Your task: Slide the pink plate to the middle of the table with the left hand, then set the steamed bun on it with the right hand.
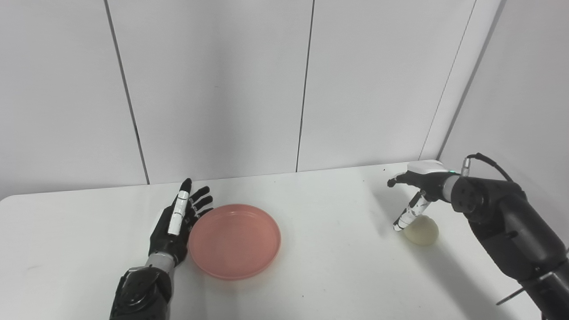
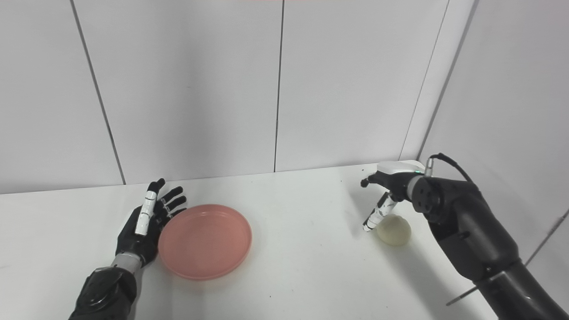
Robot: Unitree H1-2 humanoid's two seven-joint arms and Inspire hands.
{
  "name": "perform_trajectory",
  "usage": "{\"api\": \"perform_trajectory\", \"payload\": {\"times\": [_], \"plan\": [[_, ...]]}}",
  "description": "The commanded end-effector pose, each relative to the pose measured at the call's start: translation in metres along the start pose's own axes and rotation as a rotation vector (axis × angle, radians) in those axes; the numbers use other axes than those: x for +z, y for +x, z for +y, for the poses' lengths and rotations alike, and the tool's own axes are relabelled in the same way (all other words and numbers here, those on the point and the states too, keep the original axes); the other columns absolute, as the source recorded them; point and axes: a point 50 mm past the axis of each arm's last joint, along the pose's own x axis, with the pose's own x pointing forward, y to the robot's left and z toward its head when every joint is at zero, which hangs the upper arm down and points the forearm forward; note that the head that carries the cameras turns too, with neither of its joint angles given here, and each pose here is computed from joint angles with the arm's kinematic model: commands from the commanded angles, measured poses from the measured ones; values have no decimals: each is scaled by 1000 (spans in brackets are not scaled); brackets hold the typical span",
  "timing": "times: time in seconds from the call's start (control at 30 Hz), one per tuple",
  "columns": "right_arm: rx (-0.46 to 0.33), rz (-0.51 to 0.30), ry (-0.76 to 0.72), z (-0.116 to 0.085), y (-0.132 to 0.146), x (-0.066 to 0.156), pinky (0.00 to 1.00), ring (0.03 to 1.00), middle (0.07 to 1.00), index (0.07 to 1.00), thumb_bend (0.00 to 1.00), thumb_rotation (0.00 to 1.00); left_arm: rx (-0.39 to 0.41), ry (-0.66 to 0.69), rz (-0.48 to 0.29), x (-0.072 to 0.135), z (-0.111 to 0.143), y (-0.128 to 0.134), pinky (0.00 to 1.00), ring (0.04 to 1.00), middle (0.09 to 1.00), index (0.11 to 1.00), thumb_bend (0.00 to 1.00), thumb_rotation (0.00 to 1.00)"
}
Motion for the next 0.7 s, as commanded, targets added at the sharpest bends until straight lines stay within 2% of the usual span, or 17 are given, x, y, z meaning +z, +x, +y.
{"api": "perform_trajectory", "payload": {"times": [0.0,0.17,0.43,0.67], "plan": [[-97,9,-41,-29,-8,-5,774,912,923,856,1000,319,-6,10,41,-4,0,1,758,838,857,1000,722,831],[-91,36,-49,-27,1,-11,780,923,930,854,1000,309,-8,15,43,-4,-1,1,760,835,854,1000,726,830],[-27,89,-76,-23,14,-25,736,902,957,874,1000,354,-16,27,46,-6,-2,0,761,842,859,999,741,844],[-29,108,-117,-25,20,-28,771,914,950,862,1000,354,-14,29,51,-8,-1,1,757,843,858,994,736,843]]}}
